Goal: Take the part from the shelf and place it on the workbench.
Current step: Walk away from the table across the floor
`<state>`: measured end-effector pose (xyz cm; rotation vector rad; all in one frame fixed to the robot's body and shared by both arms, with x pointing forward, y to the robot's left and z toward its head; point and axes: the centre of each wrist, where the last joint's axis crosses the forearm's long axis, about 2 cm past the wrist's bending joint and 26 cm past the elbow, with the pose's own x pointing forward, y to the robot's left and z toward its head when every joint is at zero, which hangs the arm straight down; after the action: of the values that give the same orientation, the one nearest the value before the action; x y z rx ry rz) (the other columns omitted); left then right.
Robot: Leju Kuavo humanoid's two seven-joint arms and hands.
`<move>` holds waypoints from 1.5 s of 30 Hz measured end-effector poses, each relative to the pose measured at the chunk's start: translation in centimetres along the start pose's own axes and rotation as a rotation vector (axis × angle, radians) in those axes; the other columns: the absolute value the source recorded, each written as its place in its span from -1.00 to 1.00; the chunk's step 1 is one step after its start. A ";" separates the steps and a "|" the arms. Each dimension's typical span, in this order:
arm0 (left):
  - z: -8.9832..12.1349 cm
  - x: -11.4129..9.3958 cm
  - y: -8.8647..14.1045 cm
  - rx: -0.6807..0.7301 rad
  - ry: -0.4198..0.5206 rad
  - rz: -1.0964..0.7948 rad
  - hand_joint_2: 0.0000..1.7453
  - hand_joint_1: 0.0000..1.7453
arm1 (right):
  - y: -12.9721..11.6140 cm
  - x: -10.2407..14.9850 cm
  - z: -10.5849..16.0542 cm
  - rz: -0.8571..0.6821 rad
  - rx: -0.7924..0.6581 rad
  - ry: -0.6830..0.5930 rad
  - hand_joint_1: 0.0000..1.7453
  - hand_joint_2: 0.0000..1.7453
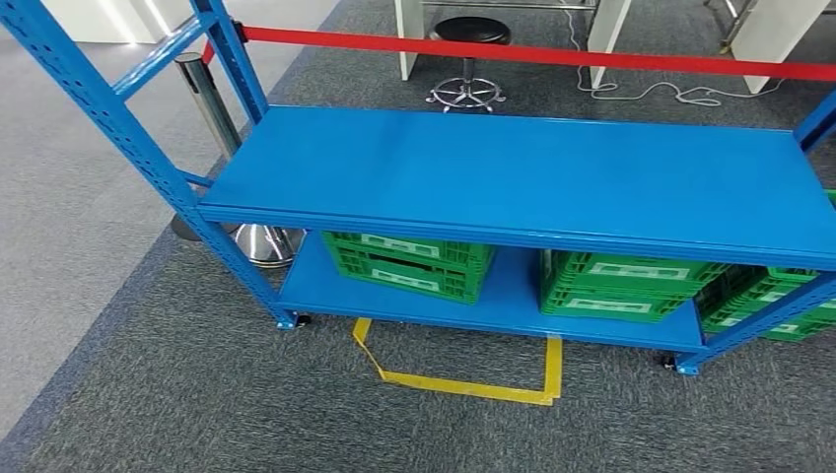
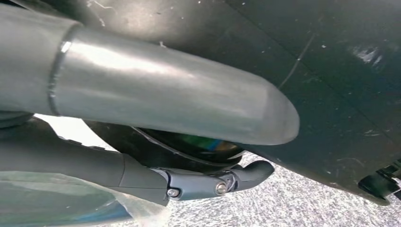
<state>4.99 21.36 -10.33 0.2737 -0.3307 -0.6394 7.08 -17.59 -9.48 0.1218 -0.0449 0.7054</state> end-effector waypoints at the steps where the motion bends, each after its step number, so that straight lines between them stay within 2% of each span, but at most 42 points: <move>1: 0.0 0.0 0.0 -0.002 0.004 0.000 -1.00 -1.00 | 0.0 0.0 0.0 0.001 0.002 0.003 -1.00 -1.00; 10: 0.1 -0.4 -0.3 -0.013 0.020 0.000 -1.00 -1.00 | 0.0 0.3 0.1 0.004 0.007 0.002 -1.00 -1.00; 19: 0.1 0.1 -0.3 -0.013 0.012 0.005 -1.00 -1.00 | -0.5 0.6 0.1 0.006 0.000 0.001 -1.00 -1.00; 26: 0.1 0.2 -0.3 -0.016 0.012 0.005 -1.00 -1.00 | 0.0 0.0 0.0 0.006 0.019 0.029 -1.00 -1.00; 32: 0.1 0.3 -0.3 -0.061 0.024 0.020 -1.00 -1.00 | -0.2 0.3 0.1 0.014 0.016 0.031 -1.00 -1.00; 36: 0.1 0.0 -0.4 -0.099 -0.039 0.143 1.00 -1.00 | 0.1 -0.1 0.0 0.027 -0.042 0.013 -1.00 1.00; 38: 0.1 -0.1 -0.6 -0.121 -0.067 0.306 1.00 -1.00 | 0.2 -0.4 -0.1 0.013 -0.105 0.019 -1.00 1.00; 42: 0.4 -1.1 -1.1 -0.121 -0.023 0.582 -1.00 -1.00 | -0.2 -1.7 -0.2 -0.050 -0.205 0.034 -1.00 1.00; 45: 0.4 -1.5 -1.0 -0.120 -0.010 0.634 -1.00 -1.00 | -0.4 -2.7 -0.4 -0.109 -0.207 0.026 -1.00 1.00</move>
<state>3.19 21.44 -10.66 0.0407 -0.3632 -0.0342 5.32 -19.57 -10.09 -0.0825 -0.0856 0.5894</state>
